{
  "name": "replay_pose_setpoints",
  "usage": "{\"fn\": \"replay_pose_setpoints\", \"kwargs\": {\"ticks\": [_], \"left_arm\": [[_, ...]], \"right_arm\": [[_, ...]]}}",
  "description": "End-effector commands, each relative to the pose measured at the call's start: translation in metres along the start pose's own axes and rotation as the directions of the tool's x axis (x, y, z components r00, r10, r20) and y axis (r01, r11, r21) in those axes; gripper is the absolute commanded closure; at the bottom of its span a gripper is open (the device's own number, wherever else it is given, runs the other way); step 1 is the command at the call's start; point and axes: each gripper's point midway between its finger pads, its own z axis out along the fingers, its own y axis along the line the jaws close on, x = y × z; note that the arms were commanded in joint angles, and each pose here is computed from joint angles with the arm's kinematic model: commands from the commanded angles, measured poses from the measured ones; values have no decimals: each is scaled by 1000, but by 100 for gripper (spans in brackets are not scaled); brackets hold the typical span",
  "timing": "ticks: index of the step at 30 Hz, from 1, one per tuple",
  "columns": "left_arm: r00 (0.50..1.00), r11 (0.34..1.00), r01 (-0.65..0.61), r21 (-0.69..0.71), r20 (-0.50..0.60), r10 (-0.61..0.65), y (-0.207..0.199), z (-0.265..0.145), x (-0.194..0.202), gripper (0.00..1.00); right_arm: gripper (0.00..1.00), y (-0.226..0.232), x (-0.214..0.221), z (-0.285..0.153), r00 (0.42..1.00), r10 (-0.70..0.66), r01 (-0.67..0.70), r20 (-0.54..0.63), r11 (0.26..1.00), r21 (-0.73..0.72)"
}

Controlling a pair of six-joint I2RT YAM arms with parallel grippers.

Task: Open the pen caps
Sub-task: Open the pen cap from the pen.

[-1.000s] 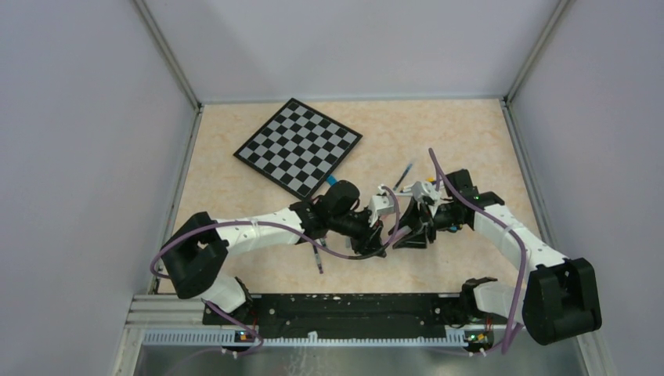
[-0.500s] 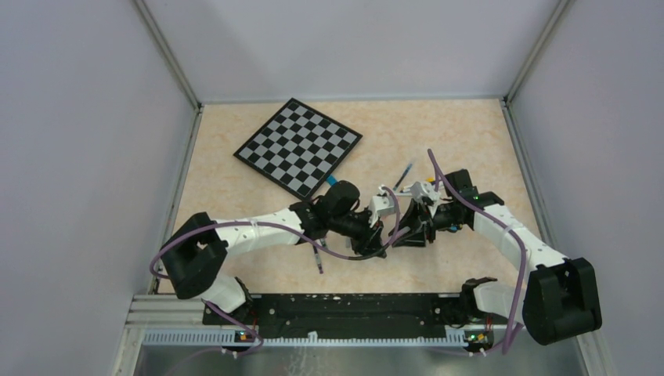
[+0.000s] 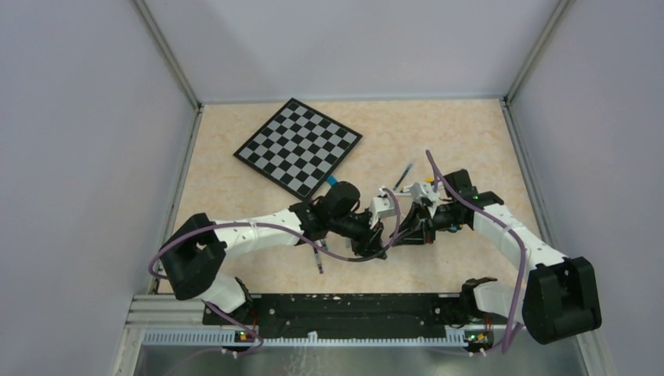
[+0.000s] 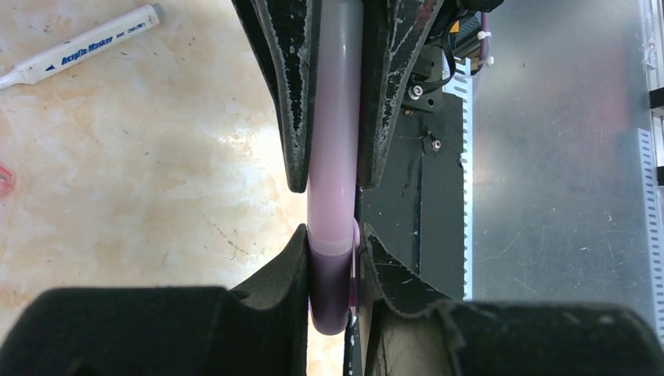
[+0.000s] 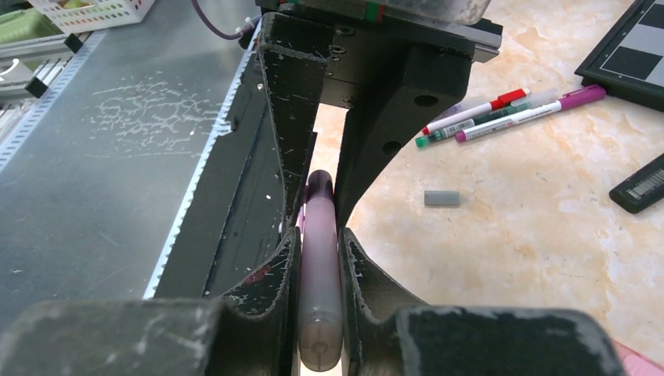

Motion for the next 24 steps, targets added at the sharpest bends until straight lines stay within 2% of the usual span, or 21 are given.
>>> {"fn": "replay_pose_setpoints", "kwargs": {"ticks": [1,4,11,16,21,24], "left_arm": [[998,999,-50,-9,39,50,-4,-9,-12,100],[999,999,-29,-19,-16,29,-4,-14,3,100],[988,997,76,23,-134,-73,-21,-29,50,100],[965,989,145,20,-225,-137,-30,-41,78,100],[964,990,141,-8,-228,-139,-30,-47,83,100],[979,989,120,-84,-158,-132,-21,-51,69,100]], "right_arm": [[100,2,-13,1,997,-74,74,9,997,-22],[100,0,-21,-4,994,-110,109,-18,994,-5],[100,-11,-44,-30,991,-129,123,46,986,110],[100,-15,-49,-35,991,-115,105,68,985,134],[100,-19,-49,-37,993,-88,76,79,987,141],[100,-33,-43,-41,999,-28,19,42,981,195]]}}
